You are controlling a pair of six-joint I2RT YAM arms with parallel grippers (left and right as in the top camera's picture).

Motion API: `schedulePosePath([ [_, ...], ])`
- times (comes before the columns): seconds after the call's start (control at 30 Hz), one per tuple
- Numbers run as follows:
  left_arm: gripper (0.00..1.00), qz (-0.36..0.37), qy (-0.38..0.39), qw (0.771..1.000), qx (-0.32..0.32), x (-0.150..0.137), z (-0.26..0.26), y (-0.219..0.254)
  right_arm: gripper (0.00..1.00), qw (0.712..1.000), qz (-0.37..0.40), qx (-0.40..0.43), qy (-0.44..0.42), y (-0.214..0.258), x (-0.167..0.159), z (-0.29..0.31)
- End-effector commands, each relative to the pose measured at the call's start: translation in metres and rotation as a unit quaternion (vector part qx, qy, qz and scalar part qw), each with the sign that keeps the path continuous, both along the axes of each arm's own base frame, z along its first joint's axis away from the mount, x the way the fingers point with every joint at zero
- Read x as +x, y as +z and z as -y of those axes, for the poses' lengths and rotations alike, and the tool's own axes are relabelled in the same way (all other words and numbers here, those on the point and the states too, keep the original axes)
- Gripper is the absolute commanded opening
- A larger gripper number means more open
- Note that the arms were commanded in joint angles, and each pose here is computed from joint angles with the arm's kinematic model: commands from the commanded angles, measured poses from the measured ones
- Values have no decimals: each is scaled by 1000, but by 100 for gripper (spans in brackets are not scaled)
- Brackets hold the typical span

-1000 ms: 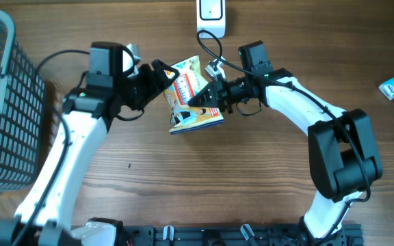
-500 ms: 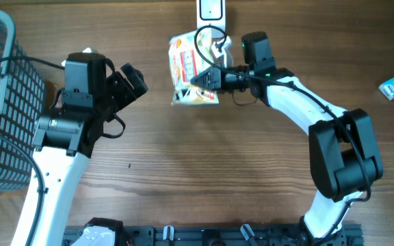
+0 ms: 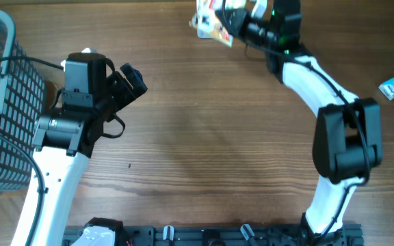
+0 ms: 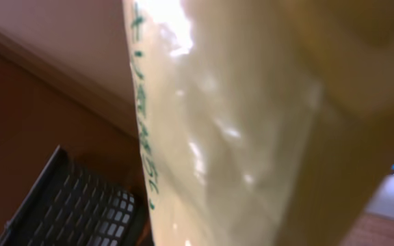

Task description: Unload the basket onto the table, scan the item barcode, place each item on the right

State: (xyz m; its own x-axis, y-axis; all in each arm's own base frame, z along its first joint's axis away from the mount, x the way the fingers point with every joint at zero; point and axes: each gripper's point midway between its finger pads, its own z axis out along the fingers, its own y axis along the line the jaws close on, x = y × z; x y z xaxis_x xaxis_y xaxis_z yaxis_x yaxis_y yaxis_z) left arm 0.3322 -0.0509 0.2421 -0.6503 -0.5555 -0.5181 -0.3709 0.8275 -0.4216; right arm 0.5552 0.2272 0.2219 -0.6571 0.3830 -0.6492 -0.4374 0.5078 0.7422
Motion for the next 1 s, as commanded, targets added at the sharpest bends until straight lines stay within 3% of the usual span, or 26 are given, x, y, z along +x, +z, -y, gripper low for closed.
schedulePosePath([
  [0.0, 100, 6, 1, 1000, 11, 2, -3, 3, 4, 1000, 8, 14, 21, 6, 28, -15],
  [0.13, 100, 6, 1, 1000, 11, 2, -3, 3, 4, 998, -36, 47, 30, -28, 47, -23],
  [0.37, 100, 6, 1, 1000, 11, 2, -3, 3, 4, 991, -106, 75, 31, -91, 52, -25],
  [0.53, 100, 6, 1, 1000, 11, 2, -3, 3, 4, 990, -107, 86, 29, -87, 55, -19],
  [0.7, 100, 6, 1, 1000, 11, 2, -3, 3, 4, 992, -59, 88, 70, -68, 50, -11],
  [0.83, 100, 6, 1, 1000, 11, 2, -3, 3, 4, 994, -36, 86, 60, -40, 56, 31],
  [0.9, 100, 6, 1, 1000, 11, 2, -3, 3, 4, 997, -44, 67, 23, -29, 62, 67],
  [0.97, 100, 6, 1, 1000, 11, 2, -3, 3, 4, 993, -87, 16, -77, -29, 68, 125],
])
